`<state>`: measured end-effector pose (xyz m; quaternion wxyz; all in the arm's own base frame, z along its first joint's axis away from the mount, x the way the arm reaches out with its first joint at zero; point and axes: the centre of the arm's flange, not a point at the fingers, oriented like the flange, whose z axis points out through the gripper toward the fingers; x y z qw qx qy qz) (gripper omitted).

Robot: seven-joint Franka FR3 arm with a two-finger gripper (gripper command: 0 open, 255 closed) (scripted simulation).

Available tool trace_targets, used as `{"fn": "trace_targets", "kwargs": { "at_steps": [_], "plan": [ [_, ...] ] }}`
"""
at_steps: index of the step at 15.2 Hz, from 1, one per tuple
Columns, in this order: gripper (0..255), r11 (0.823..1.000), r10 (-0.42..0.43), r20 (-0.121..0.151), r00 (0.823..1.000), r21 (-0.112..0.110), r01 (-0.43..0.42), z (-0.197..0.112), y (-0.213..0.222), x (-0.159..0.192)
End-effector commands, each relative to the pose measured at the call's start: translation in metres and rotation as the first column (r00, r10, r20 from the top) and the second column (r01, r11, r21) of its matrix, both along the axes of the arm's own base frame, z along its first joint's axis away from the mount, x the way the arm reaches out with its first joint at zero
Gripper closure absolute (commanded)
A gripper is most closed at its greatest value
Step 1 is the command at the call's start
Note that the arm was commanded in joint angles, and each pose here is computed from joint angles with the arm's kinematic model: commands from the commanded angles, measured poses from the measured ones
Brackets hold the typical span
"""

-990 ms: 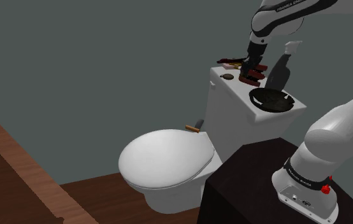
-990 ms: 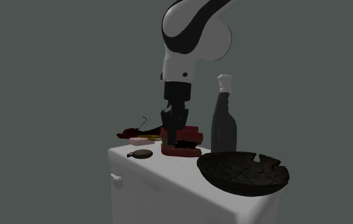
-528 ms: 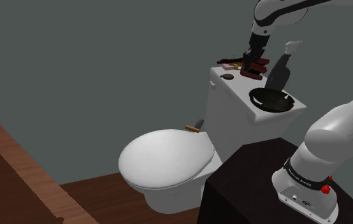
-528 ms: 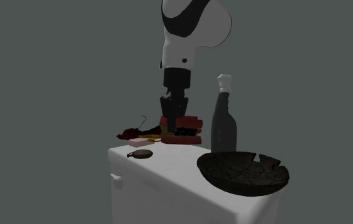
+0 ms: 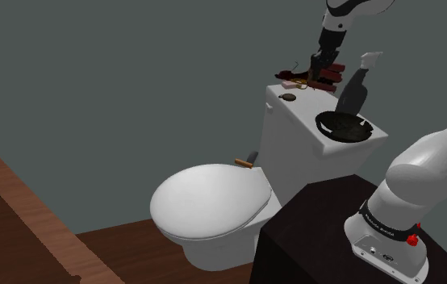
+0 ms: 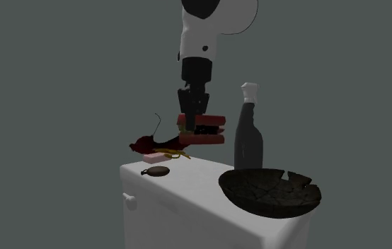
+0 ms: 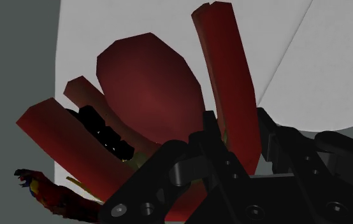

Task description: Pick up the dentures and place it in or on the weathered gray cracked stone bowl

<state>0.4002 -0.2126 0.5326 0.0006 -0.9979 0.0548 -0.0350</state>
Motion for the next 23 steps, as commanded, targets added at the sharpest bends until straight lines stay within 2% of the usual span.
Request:
{"fn": "trace_targets", "kwargs": {
  "at_steps": [1, 6, 23],
  "plan": [
    [255, 1.0, 0.0, 0.001, 1.0, 0.0, 0.0, 0.011, -0.001, 0.0],
    [255, 1.0, 0.0, 0.001, 1.0, 0.0, 0.0, 0.033, -0.001, 0.0],
    [255, 1.0, 0.0, 0.001, 1.0, 0.0, 0.0, 0.048, 0.151, -0.173]
  ]
}}
